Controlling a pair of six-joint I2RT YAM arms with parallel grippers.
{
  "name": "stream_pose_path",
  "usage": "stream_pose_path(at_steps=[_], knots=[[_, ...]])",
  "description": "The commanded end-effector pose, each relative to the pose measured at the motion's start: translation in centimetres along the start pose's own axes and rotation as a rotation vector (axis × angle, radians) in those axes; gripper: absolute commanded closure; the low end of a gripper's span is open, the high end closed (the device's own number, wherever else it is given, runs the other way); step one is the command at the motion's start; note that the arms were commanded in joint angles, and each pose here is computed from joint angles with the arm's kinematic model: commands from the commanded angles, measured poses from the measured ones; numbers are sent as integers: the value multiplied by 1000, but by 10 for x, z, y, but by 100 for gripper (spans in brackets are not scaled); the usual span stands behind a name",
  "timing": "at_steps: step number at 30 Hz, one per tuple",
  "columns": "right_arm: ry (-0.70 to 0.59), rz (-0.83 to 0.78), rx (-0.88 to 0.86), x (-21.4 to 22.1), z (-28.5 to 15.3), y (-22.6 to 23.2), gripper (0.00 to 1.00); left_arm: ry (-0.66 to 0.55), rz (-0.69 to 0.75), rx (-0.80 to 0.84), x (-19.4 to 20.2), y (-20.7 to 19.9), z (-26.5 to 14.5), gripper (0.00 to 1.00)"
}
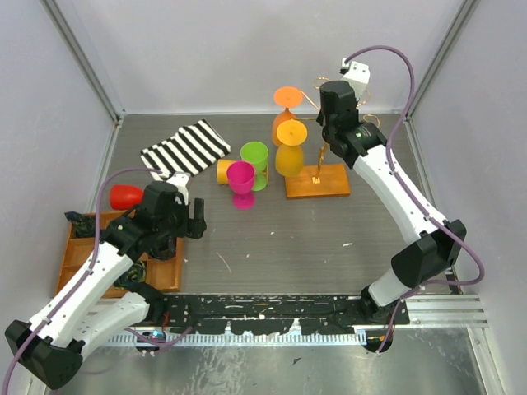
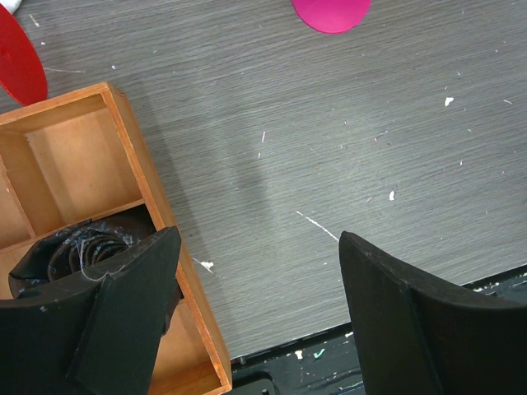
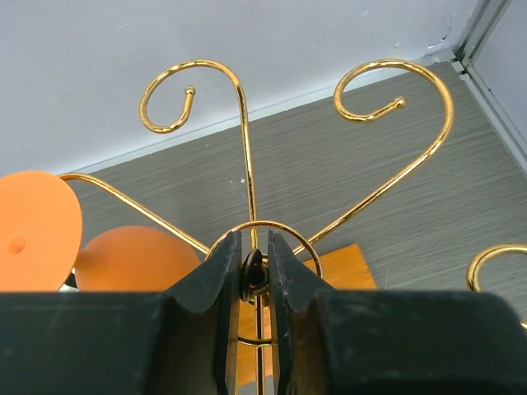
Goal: Place the wine glass upside down on the wine glass rack
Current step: Adjust the wine rack at the center of the board, then pick up the wine glass at the center of the board.
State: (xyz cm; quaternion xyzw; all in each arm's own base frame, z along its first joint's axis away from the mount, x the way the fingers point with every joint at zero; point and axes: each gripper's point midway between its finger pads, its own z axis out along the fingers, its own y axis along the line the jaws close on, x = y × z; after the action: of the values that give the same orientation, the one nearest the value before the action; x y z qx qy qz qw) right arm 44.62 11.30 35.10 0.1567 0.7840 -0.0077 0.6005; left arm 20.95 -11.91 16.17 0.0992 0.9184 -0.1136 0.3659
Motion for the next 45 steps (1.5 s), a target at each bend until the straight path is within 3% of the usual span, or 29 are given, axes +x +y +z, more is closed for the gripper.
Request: stream_pose_path(at_steps=[1,4,9,12,19,24,28,32,38,43,45], knots=[[-234,231,-18,-84,-24,5,99,-27,-3,9,-5,-2,-1,15],[-223,216,-25,-77,-24,6,95,-27,-3,11,-5,-2,-1,15],[-236,208,-54,-80,-30,5,65,-29,-3,12,-6,-2,-2,14],[-250,205,-59,-88,-36,4,54,-31,-3,10,-6,-2,-2,14],[-274,166,-65,-106,-50,-1,44,-70,-8,-9,-10,3,-7,14],[-314,90,-165,-116,-85,-10,33,-174,-19,-65,-27,14,-20,13],[-330,62,-309,-114,-125,-14,32,-332,-22,-23,-58,8,-35,9],[-314,68,-374,-91,-155,-32,32,-471,-62,34,-102,-8,-41,18],[-294,136,-411,-51,-183,-62,31,-386,-90,56,-134,-30,2,17],[-243,141,-451,-22,-200,-74,31,-382,-133,55,-156,-39,28,18],[-217,138,-450,-10,-202,-79,31,-386,-143,50,-164,-41,35,23]])
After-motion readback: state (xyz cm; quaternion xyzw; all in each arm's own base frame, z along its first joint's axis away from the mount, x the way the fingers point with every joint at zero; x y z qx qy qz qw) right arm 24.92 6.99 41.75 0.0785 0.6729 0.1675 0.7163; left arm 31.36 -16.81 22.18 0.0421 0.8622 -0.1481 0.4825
